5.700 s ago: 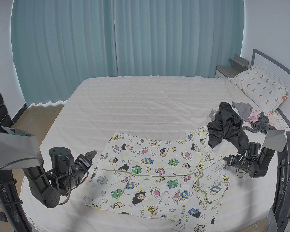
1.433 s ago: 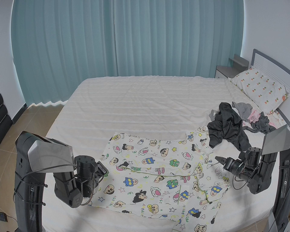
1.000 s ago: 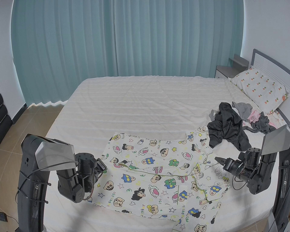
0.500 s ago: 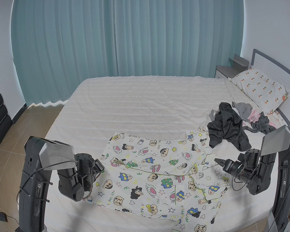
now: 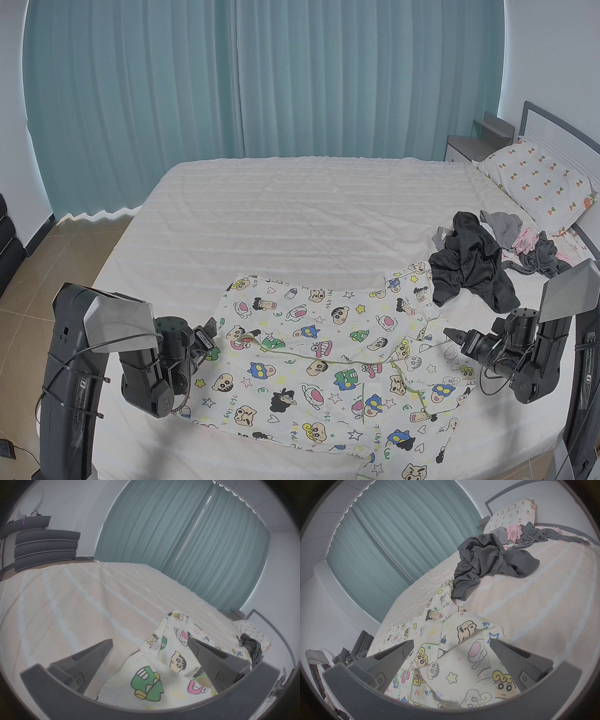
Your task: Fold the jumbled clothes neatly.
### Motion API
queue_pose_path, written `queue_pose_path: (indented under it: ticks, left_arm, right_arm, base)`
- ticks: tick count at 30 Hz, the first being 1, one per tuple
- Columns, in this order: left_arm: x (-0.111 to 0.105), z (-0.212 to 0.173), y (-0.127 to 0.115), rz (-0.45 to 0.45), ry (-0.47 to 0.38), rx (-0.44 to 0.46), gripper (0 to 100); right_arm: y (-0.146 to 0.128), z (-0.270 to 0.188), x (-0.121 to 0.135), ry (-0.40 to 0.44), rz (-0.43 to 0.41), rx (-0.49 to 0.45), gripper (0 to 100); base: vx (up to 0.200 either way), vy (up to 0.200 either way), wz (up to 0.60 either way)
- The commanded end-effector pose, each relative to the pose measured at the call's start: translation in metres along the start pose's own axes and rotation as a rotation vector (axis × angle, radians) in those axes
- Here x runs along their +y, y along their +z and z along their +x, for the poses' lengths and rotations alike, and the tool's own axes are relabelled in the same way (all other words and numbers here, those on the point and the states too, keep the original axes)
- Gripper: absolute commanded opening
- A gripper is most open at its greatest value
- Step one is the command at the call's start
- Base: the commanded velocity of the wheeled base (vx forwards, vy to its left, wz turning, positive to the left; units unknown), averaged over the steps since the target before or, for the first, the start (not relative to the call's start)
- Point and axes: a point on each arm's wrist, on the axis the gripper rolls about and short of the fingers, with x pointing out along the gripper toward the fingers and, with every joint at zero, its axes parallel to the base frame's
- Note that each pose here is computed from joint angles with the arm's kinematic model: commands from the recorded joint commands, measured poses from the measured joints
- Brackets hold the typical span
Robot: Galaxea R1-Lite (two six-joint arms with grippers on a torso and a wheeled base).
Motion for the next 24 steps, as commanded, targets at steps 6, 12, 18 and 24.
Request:
queue_pose_path:
  ticks: [6,12,18,24]
  left_arm:
    - [0.006,-0.048,0.018,0.006,-0.057,0.097,100]
    - [0.019,-0.095,0.022,0.008,-0.125,0.292,100]
    - [0.025,-0.120,0.025,-0.076,-0.169,0.416,100]
    - [0.026,-0.125,0.025,-0.108,-0.168,0.440,100]
  right_arm:
    - [0.001,0.000,0.000,0.003,0.000,-0.008,100]
    - [0.004,-0.002,0.000,0.006,0.007,-0.015,100]
    - [0.008,-0.005,0.001,0.008,0.011,-0.029,100]
    - [0.011,-0.013,0.007,0.017,0.002,-0.035,100]
  base:
    - [0.000,0.000,0.00]
    - [0.000,0.000,0.00]
    - [0.000,0.000,0.00]
    - [-0.067,0.000,0.00]
